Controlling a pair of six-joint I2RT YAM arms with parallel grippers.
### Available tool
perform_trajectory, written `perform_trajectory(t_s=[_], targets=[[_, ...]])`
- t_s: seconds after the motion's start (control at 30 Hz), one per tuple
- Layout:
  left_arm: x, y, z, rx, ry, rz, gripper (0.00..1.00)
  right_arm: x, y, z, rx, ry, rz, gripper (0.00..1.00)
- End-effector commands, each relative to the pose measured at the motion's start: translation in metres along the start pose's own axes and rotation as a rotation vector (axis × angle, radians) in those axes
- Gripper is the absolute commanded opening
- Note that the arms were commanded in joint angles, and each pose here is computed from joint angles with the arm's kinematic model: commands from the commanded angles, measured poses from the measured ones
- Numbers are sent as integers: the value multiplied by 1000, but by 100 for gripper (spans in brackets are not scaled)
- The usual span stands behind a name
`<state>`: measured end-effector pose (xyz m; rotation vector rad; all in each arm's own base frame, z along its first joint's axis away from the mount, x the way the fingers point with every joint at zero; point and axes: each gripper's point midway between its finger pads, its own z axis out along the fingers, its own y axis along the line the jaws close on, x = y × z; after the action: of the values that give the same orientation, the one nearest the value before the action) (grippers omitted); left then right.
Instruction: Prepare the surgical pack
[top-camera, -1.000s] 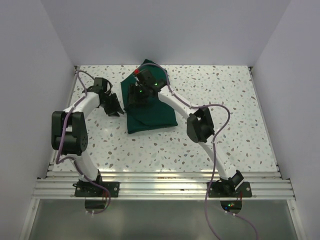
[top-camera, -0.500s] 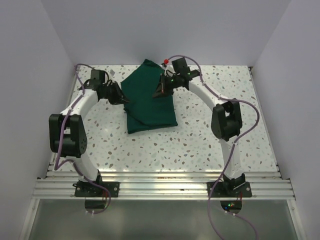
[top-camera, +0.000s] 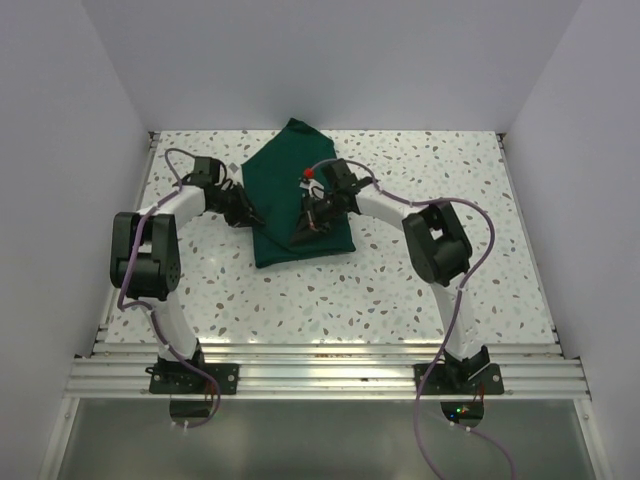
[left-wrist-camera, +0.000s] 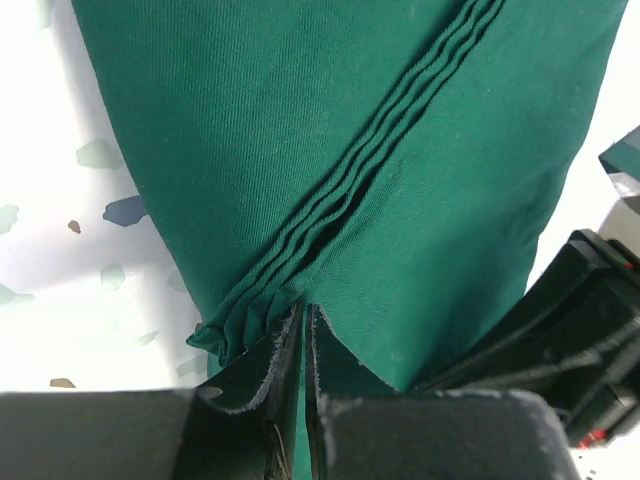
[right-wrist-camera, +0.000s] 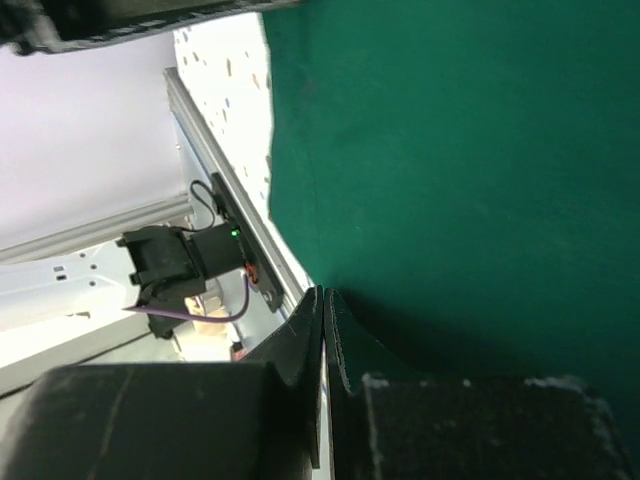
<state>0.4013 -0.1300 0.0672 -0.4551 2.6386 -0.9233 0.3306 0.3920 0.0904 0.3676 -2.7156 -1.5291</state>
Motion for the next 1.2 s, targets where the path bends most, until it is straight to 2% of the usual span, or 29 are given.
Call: perform_trajectory(t_s=[0.0, 0.27, 0.37, 0.53, 0.73, 0.97, 1.17], targets=[[5, 17, 2, -56, 4, 22, 9, 5, -4, -7, -15, 7, -18, 0], [5, 39, 2, -139, 13, 44, 8, 38, -36, -11, 80, 47, 4, 0], [4, 40, 2, -146, 10, 58, 9, 37, -38, -28, 73, 21, 10, 0], [2, 40, 2, -145, 13, 67, 9, 11, -21, -66, 28, -94, -19, 0], [1, 38, 2, -140, 17, 69, 8, -4, -52, -89, 38, -146, 59, 0], [3, 42, 4, -149, 26, 64, 8, 26, -92, -92, 71, -132, 146, 0], [0, 40, -1, -153, 12, 81, 8, 48, -104, -106, 133, -132, 158, 0]])
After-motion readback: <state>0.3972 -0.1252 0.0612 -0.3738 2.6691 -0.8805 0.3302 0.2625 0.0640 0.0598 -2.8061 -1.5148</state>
